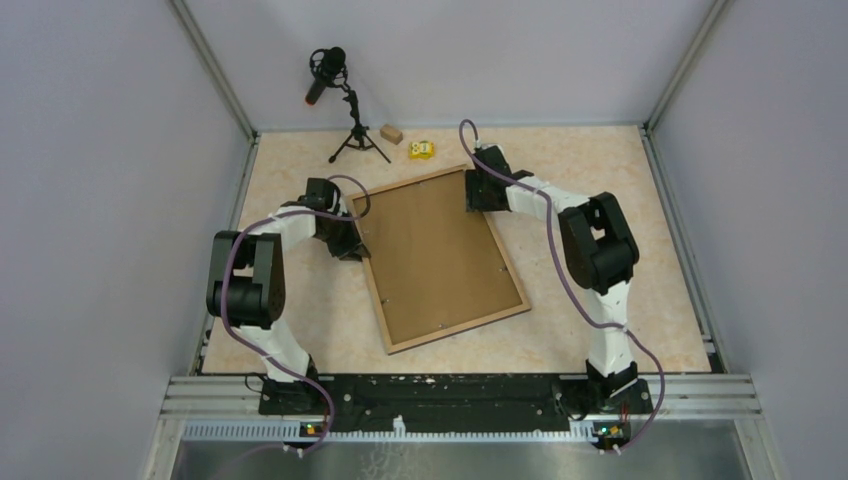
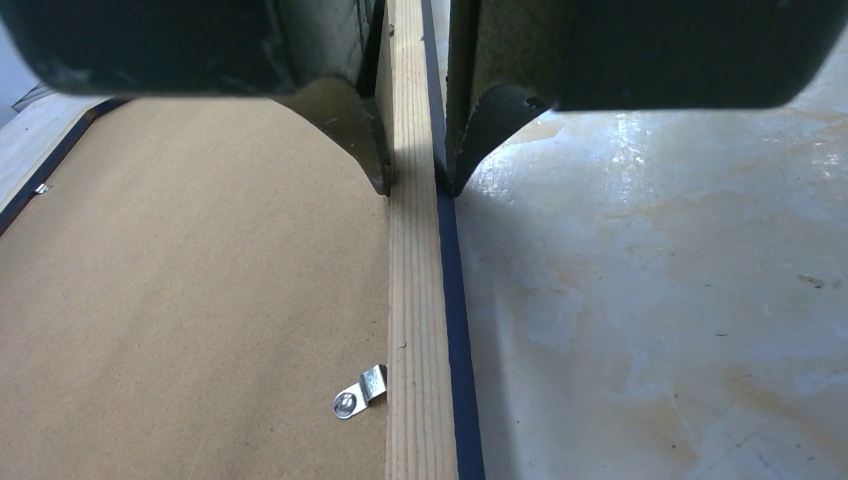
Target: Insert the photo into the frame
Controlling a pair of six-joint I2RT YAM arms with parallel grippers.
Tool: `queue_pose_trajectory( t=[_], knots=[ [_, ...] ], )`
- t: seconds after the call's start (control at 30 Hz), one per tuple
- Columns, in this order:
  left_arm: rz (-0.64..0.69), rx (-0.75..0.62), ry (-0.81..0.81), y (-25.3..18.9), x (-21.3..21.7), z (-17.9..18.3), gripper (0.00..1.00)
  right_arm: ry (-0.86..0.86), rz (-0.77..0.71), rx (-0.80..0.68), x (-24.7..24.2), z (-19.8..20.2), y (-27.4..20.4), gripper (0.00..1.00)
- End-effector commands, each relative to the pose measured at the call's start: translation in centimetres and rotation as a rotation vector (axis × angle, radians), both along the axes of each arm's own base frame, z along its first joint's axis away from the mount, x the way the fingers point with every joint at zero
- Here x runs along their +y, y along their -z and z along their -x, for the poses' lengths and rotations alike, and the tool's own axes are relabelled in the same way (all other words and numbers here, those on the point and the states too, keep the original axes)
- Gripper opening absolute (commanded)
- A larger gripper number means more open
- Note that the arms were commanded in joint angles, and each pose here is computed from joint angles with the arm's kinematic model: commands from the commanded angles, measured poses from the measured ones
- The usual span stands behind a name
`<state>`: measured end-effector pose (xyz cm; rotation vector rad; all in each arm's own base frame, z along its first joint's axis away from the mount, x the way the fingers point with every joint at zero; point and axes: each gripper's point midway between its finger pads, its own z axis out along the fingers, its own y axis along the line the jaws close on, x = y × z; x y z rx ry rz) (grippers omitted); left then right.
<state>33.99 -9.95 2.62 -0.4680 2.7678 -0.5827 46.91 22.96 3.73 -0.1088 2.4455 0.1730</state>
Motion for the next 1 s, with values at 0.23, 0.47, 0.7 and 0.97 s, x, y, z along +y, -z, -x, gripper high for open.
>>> queue_pose_trajectory(
  t=[0.23,0.47,0.7,0.97],
  knots=[
    [-0.101,0.041,-0.036,1.9,2.1,0.4,0.12,0.029,0.028,-0.019,-0.2,-1.8,-0.1,0.5],
    [-0.098,0.039,-0.034,1.9,2.1,0.4,0.12,0.032,0.032,-0.015,-0.1,-2.1,0.2,0.48],
    [-0.094,0.039,-0.032,1.8,2.0,0.4,0.12,0.044,0.043,-0.013,-0.3,-2.2,0.4,0.41],
    [-0.09,0.039,-0.031,1.9,1.9,0.4,0.12,0.057,0.057,0.006,-0.5,-2.2,1.1,0.39]
  ],
)
